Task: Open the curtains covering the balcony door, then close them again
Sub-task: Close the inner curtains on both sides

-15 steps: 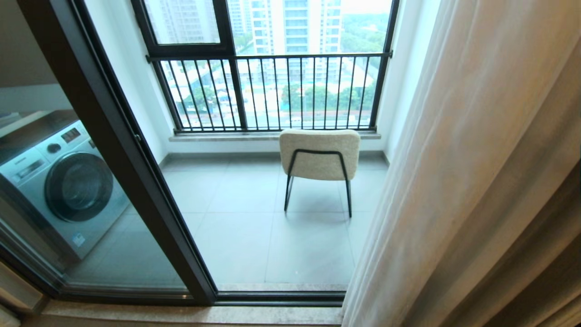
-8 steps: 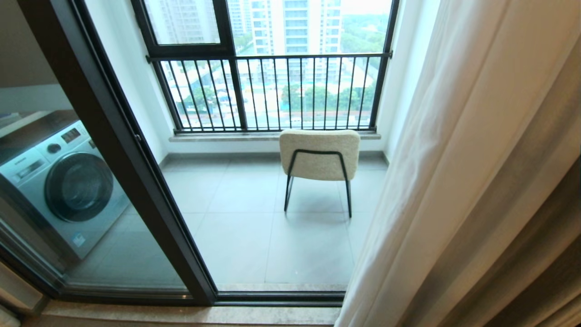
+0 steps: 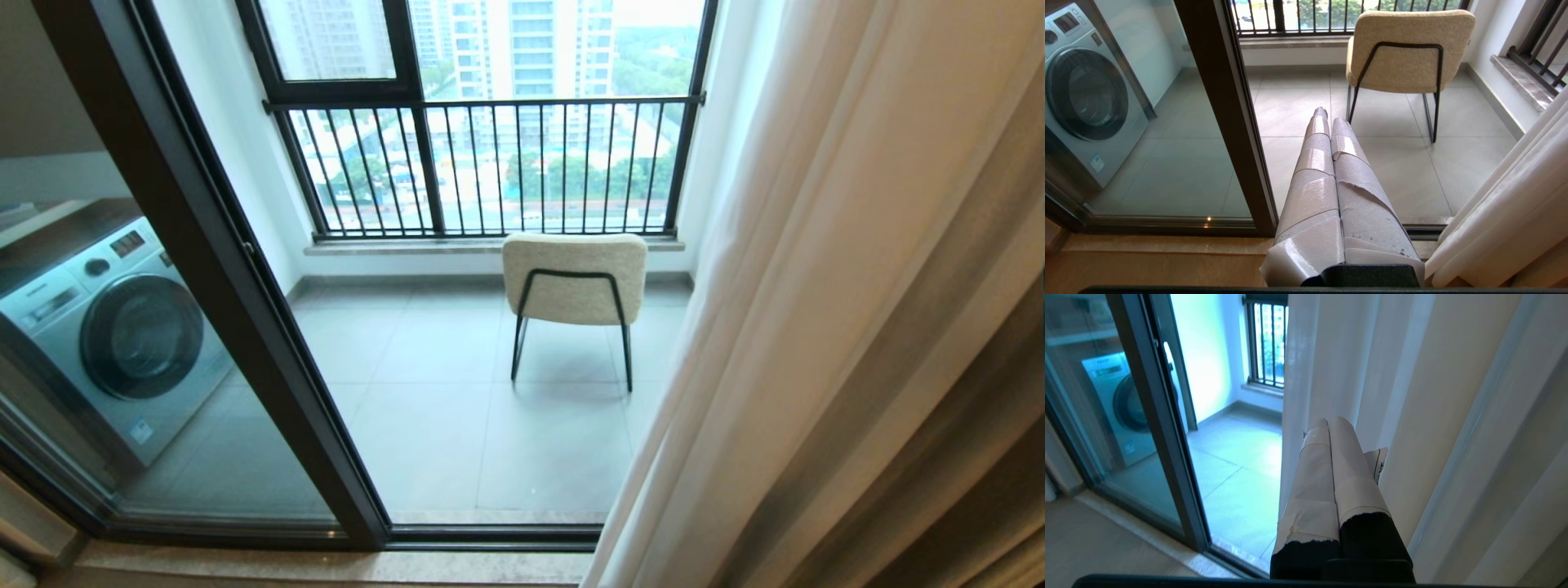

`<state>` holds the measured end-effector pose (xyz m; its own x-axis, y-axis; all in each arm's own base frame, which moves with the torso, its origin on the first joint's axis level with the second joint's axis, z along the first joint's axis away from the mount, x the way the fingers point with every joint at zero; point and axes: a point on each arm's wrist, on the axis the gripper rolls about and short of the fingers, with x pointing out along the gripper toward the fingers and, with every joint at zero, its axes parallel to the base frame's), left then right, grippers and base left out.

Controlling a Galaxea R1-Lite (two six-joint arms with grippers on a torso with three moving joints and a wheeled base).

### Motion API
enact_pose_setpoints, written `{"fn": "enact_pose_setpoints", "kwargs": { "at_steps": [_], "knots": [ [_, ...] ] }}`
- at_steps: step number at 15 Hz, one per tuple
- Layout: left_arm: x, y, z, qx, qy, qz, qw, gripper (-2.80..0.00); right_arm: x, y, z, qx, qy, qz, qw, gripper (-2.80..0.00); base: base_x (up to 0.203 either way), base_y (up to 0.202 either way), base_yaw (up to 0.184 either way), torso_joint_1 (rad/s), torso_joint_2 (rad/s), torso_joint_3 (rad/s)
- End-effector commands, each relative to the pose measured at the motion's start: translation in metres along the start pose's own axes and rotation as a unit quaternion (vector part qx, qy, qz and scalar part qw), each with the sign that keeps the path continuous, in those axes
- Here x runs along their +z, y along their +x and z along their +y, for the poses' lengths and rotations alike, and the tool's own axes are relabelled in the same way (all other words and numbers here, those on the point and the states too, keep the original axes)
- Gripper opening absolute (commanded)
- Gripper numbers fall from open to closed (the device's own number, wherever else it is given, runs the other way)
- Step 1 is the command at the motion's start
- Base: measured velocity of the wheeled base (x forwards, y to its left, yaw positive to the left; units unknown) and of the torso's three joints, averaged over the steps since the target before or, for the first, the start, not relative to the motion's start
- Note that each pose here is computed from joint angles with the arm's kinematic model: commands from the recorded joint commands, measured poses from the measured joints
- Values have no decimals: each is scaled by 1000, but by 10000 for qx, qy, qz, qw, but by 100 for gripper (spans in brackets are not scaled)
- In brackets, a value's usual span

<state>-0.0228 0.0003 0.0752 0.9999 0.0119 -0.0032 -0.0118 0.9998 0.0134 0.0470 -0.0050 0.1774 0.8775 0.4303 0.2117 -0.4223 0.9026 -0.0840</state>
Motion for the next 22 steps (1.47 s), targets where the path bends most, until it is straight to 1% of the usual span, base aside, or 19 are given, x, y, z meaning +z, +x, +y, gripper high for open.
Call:
{"fn": "enact_pose_setpoints", "kwargs": {
  "at_steps": [1, 3, 5, 6, 8, 10, 11, 12, 13, 15, 17, 18, 20, 22],
  "knots": [
    [0, 0, 0, 2, 2, 0, 10000, -280, -10, -7, 9, -5, -79, 74, 9999, -280, 0, 0, 0, 0, 0, 0],
    [0, 0, 0, 2, 2, 6, 10000, -280, -20, -9, 10, -444, -184, 291, 9984, -280, 0, 0, 0, 0, 0, 0],
    [0, 0, 0, 2, 2, 0, 10000, -280, -28, -16, 14, -1056, -318, 519, 9925, -280, 0, 0, 0, 0, 0, 0],
    [0, 0, 0, 2, 2, 6, 10000, -280, -33, -21, 17, -1260, -420, 644, 9891, -280, 0, 0, 0, 0, 0, 0],
    [0, 0, 0, 2, 2, -1, 10000, -280, -41, -31, 24, -1481, -563, 841, 9838, -280, 0, 0, 0, 0, 0, 0],
    [0, 0, 0, 2, -3, 6, 10000, -280, -52, -44, 31, -1578, -593, 1051, 9801, -280, 0, 0, 0, 0, 0, 0],
    [0, 0, 0, 2, 2, 2, 10000, -280, -59, -49, 32, -1678, -603, 1308, 9753, -280, 0, 0, 0, 0, 0, 0],
    [0, 0, 0, 2, 2, -1, 10000, -280, -61, -50, 32, -1903, -640, 1433, 9691, -280, 0, 0, 0, 0, 0, 0],
    [0, 0, 0, 2, 2, -1, 10000, -280, -62, -51, 31, -2004, -625, 1505, 9661, -280, 0, 0, 0, 0, 0, 0],
    [0, 0, 0, 2, 2, -1, 10000, -280, -68, -52, 32, -1977, -530, 1795, 9622, -280, 0, 0, 0, 0, 0, 0],
    [0, 0, 0, 2, 2, -1, 10000, -280, -71, -53, 32, -1892, -469, 1926, 9617, -280, 0, 0, 0, 0, 0, 0],
    [0, 0, 0, 2, 2, 7, 10000, -280, -72, -54, 32, -1788, -462, 1955, 9631, -280, 0, 0, 0, 0, 0, 0],
    [0, 0, 0, 2, 2, -1, 10000, -280, -77, -60, 34, -1803, -459, 2049, 9609, -280, 0, 0, 0, 0, 0, 0],
    [0, 0, 0, 2, 2, -1, 10000, -280, -82, -69, 38, -1836, -440, 1934, 9628, -280, 0, 0, 0, 0, 0, 0]
  ]
}}
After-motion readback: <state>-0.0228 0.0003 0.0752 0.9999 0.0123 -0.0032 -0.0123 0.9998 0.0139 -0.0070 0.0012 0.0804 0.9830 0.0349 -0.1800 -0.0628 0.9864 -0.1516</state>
